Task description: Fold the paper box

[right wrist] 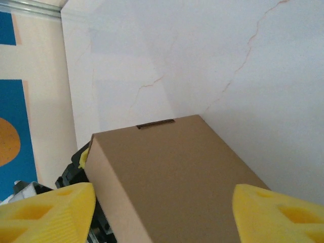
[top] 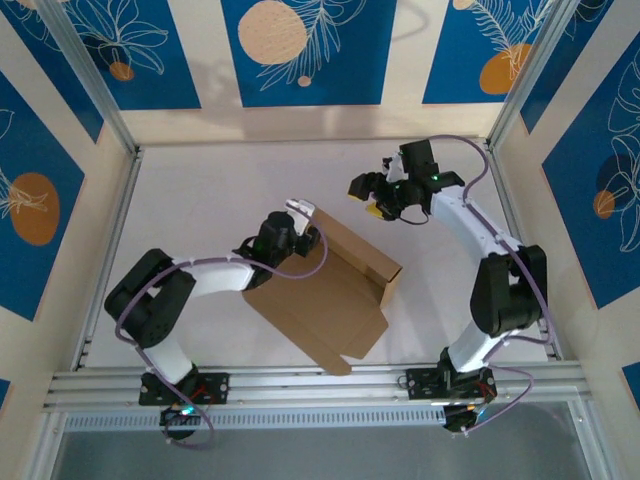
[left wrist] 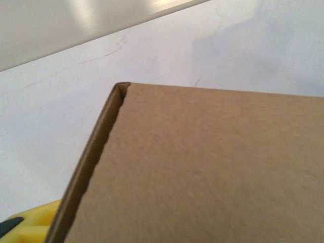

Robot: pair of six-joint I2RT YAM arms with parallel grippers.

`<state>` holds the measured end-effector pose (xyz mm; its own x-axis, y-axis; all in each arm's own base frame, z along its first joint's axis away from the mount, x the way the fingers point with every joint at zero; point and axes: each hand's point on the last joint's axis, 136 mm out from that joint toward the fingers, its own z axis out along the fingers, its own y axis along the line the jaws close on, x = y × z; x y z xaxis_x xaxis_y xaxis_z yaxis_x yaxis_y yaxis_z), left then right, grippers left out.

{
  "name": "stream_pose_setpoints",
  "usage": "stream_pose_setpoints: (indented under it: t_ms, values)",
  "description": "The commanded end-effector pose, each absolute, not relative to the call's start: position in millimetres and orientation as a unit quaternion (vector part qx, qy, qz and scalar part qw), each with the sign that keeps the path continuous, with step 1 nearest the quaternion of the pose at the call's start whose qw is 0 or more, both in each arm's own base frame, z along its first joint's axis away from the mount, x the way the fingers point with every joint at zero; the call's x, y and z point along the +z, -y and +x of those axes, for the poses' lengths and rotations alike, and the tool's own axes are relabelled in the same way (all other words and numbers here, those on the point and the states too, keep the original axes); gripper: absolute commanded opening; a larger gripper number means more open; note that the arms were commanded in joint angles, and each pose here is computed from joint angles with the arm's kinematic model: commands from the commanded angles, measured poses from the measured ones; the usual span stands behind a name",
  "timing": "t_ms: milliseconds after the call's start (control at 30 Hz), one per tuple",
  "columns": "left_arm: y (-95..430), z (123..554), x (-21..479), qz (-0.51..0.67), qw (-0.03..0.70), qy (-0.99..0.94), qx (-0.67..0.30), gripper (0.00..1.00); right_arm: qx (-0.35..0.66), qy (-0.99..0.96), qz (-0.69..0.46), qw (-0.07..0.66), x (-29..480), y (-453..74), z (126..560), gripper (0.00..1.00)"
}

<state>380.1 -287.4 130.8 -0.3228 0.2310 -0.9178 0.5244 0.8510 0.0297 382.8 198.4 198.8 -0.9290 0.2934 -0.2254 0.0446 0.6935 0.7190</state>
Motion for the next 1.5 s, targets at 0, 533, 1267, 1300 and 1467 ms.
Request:
stream_pose_setpoints:
  t_ms: [0, 533, 1267, 1300, 1467]
  values:
    - [286.8, 373.3, 139.4, 0.230, 0.538, -0.793, -0.171, 0.58, 0.335, -0.923, 0.061, 0.181, 207.2, -192.6, 361.4, 0.67]
    - [223.9, 350.9, 203.0, 0.129, 0.604, -0.766, -0.176, 0.57, 0.285, -0.947, -0.061, 0.133, 189.8, -238.4, 280.2, 0.36]
    - [177.2, 353.5, 235.6, 0.011, 0.589, -0.797, -0.132, 0.60, 0.065, -0.963, -0.159, 0.208, 211.5, -216.3, 278.1, 0.60]
    - [177.3, 356.2, 231.9, 0.013, 0.579, -0.806, -0.123, 0.62, 0.054, -0.965, -0.149, 0.211, 210.9, -211.1, 275.0, 0.58]
    - [195.0, 367.9, 230.7, 0.021, 0.542, -0.828, -0.142, 0.65, 0.073, -0.971, -0.095, 0.207, 208.8, -188.3, 245.5, 0.46]
